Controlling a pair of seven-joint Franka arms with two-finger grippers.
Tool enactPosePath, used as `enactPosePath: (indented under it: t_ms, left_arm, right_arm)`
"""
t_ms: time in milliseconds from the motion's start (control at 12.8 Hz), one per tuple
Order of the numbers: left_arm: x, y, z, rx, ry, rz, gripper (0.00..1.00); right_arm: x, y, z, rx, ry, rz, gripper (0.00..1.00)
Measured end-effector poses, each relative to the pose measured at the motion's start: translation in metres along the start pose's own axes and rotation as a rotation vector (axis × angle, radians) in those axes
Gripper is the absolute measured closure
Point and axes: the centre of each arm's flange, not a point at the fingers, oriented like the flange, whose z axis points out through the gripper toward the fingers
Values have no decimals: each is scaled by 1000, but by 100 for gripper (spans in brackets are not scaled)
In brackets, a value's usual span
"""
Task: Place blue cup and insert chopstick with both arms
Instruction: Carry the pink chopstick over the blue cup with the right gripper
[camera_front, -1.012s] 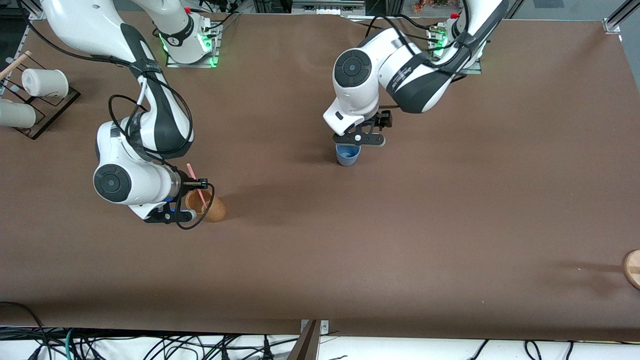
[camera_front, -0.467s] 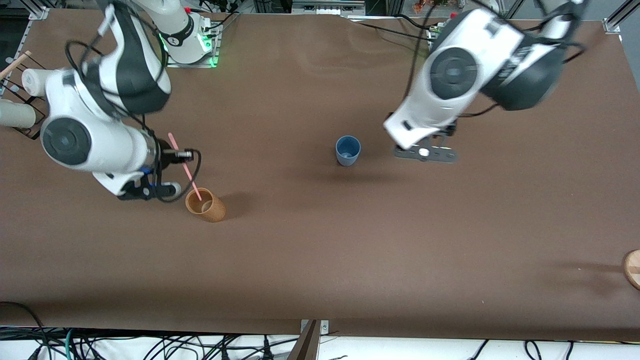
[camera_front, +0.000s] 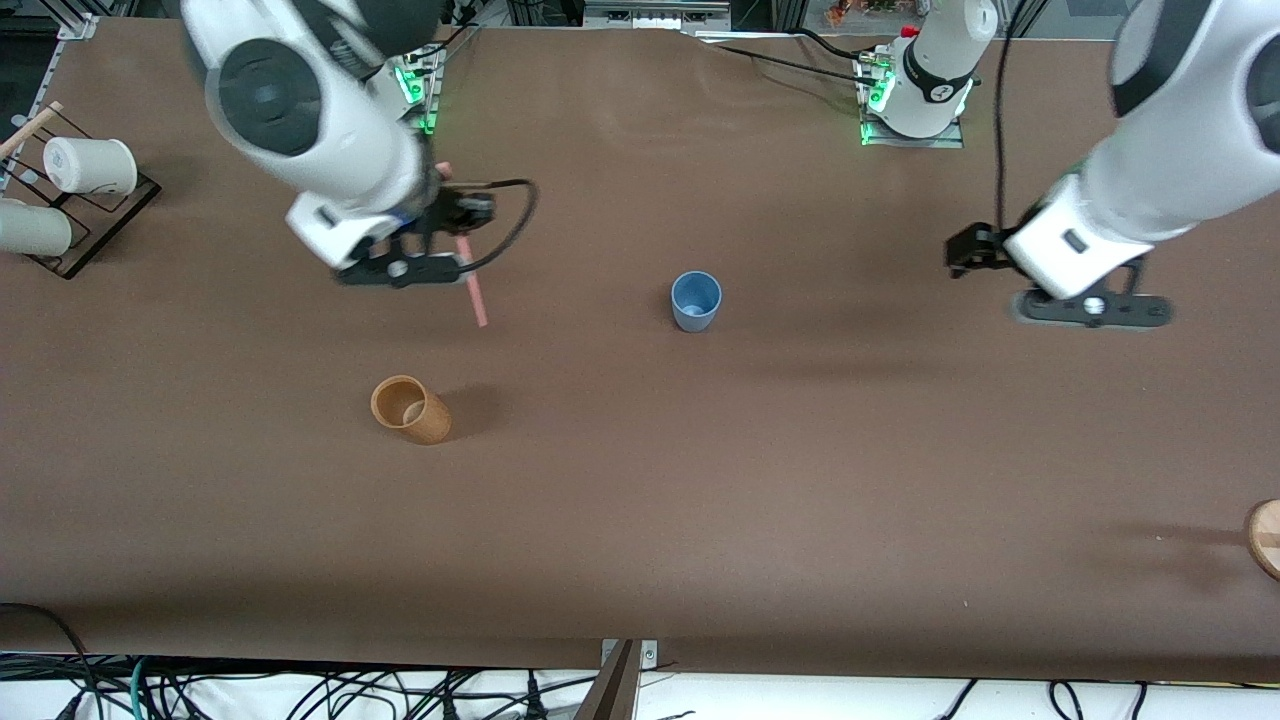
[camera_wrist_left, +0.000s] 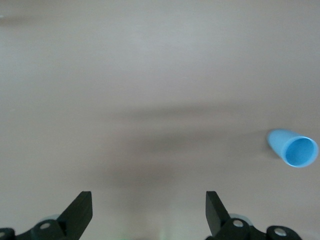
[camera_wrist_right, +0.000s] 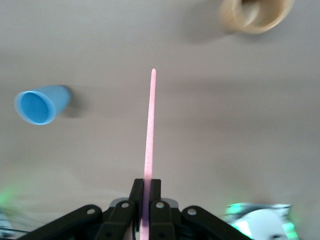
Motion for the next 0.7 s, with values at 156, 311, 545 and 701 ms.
enactPosePath:
  t_ms: [156,311,545,701]
  left_arm:
    - [1,-19,-5,-1,58,34,0]
    - [-6,-26,-10,0,121,25,0]
    - [-30,-32,-13,13,136,13,0]
    - [-38,-29,-14,16,144,17,0]
  right_arm:
    - [-22,-61,28,49,-3,109,92]
    - [-36,-116,61,88,9,212,92]
    - [-38,-174,98,158,33,317,92]
    - [-34,-196,111,188,35,355,92]
